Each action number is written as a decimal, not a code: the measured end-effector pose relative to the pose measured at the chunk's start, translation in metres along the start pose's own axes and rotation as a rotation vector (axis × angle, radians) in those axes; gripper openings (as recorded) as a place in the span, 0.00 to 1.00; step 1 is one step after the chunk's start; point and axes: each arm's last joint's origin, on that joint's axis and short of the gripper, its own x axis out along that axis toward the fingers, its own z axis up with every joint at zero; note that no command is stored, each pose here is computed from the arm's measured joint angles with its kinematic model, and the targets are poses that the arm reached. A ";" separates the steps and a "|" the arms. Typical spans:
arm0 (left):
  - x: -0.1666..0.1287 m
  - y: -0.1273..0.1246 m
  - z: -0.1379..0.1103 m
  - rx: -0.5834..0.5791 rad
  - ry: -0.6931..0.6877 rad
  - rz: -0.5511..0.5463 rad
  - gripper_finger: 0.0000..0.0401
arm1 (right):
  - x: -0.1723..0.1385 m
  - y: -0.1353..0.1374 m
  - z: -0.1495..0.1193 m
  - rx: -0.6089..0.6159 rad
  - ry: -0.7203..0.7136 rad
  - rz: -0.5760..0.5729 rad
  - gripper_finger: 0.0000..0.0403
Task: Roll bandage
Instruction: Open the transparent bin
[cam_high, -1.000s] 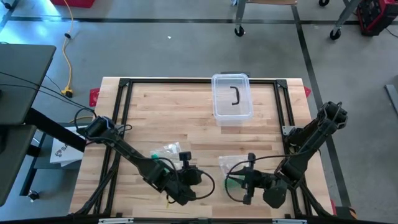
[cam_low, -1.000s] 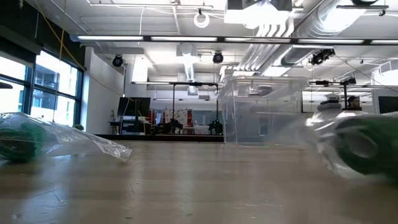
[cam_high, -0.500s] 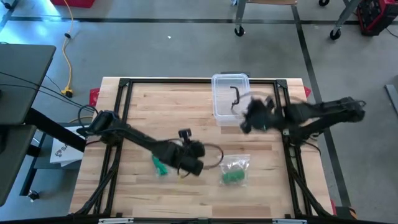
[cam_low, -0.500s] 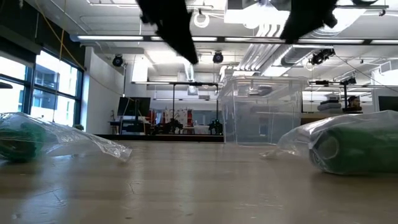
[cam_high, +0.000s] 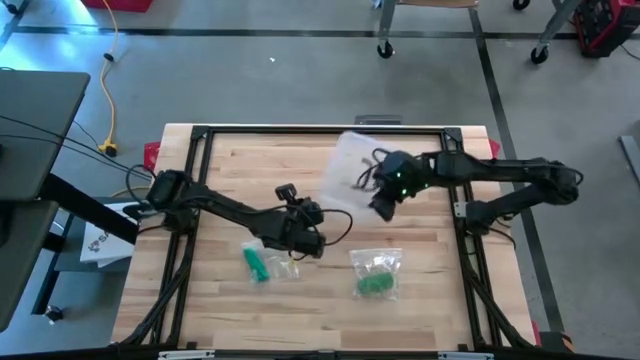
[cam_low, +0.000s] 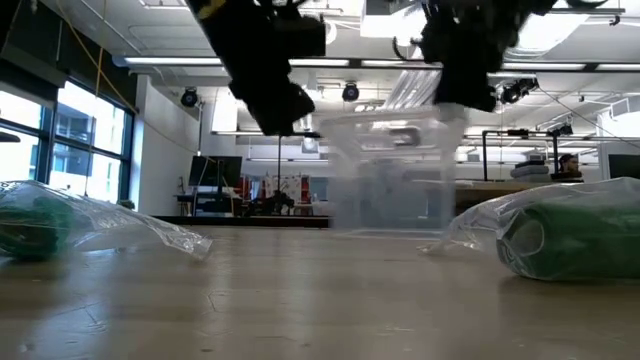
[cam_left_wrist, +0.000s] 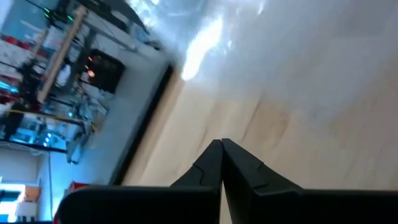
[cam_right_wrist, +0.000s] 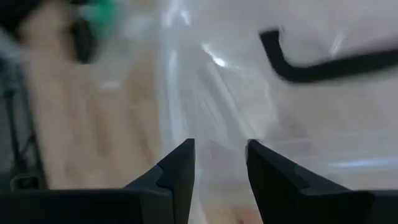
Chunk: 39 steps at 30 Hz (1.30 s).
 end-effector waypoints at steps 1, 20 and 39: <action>-0.005 0.002 0.001 -0.001 -0.016 0.007 0.00 | -0.002 0.009 0.003 -0.053 -0.035 0.041 0.33; -0.019 0.149 0.018 -0.201 -0.025 -0.162 0.00 | -0.006 0.027 0.021 -0.944 -0.059 -0.362 0.39; 0.119 0.121 0.033 -0.262 -0.165 -0.644 0.00 | 0.027 0.013 0.028 -1.322 0.119 -0.236 0.49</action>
